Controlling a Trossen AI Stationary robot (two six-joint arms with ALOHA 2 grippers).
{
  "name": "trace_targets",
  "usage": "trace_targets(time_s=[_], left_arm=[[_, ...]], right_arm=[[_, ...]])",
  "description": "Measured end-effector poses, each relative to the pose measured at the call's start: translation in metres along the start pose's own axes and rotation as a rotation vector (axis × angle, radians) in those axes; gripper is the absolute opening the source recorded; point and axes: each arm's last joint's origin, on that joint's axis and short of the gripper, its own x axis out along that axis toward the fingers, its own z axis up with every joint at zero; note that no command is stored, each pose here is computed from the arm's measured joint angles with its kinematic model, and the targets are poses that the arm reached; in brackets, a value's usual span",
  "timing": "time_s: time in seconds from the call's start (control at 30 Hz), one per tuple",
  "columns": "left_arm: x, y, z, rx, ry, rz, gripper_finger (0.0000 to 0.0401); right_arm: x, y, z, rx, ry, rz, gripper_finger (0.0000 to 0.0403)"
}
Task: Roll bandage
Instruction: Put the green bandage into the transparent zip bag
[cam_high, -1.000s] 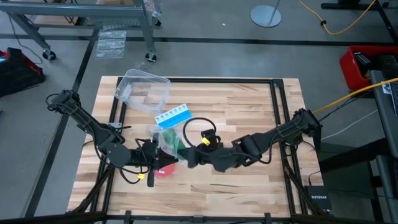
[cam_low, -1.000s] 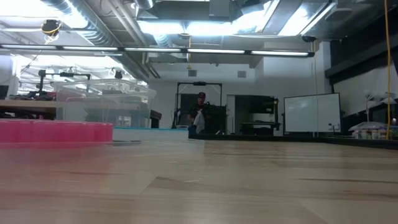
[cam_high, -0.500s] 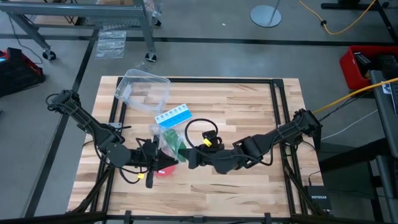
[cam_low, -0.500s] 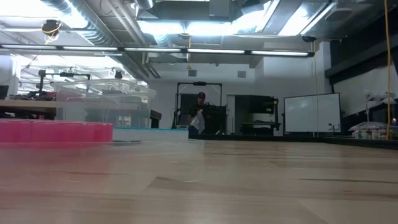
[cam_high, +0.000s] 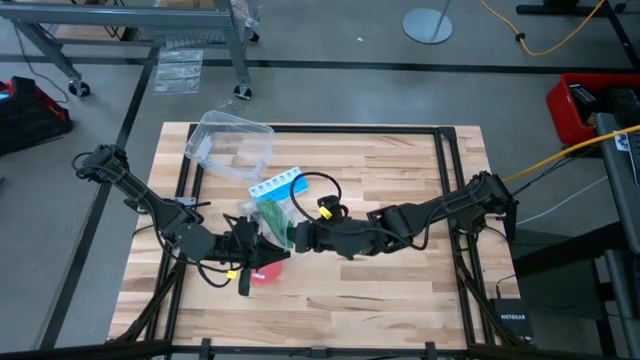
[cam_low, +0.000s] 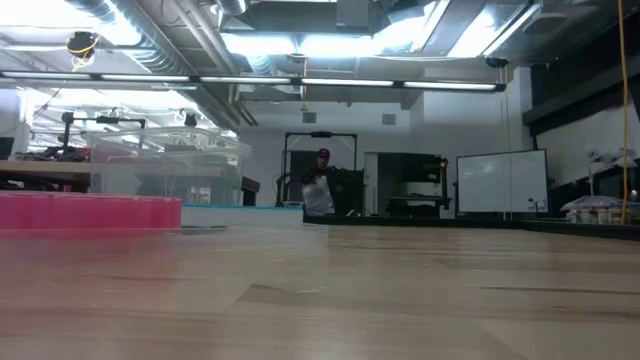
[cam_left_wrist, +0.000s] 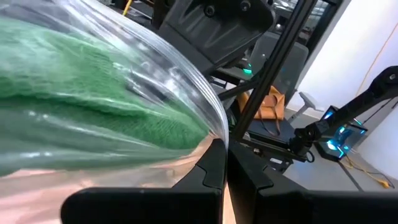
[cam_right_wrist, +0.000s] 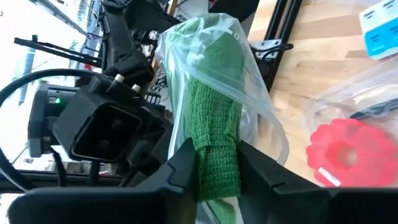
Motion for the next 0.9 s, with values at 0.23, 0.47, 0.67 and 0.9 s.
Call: trace_targets(time_s=[0.23, 0.47, 0.67, 0.9], left_arm=[[0.0, 0.0, 0.0, 0.014, 0.002, -0.008, 0.0], [0.0, 0.0, 0.0, 0.026, 0.004, -0.011, 0.0], [0.0, 0.0, 0.0, 0.032, 0.004, -0.01, 0.0], [0.001, 0.0, 0.001, 0.025, -0.009, -0.01, 0.0]], right_arm=[[0.005, 0.002, 0.007, -0.059, 0.066, 0.039, 0.0125], [0.005, 0.002, 0.008, -0.133, 0.055, 0.04, 0.0152], [0.006, 0.001, 0.01, -0.204, 0.025, 0.033, 0.0156], [0.005, 0.003, 0.011, -0.2, 0.023, 0.04, 0.0156]])
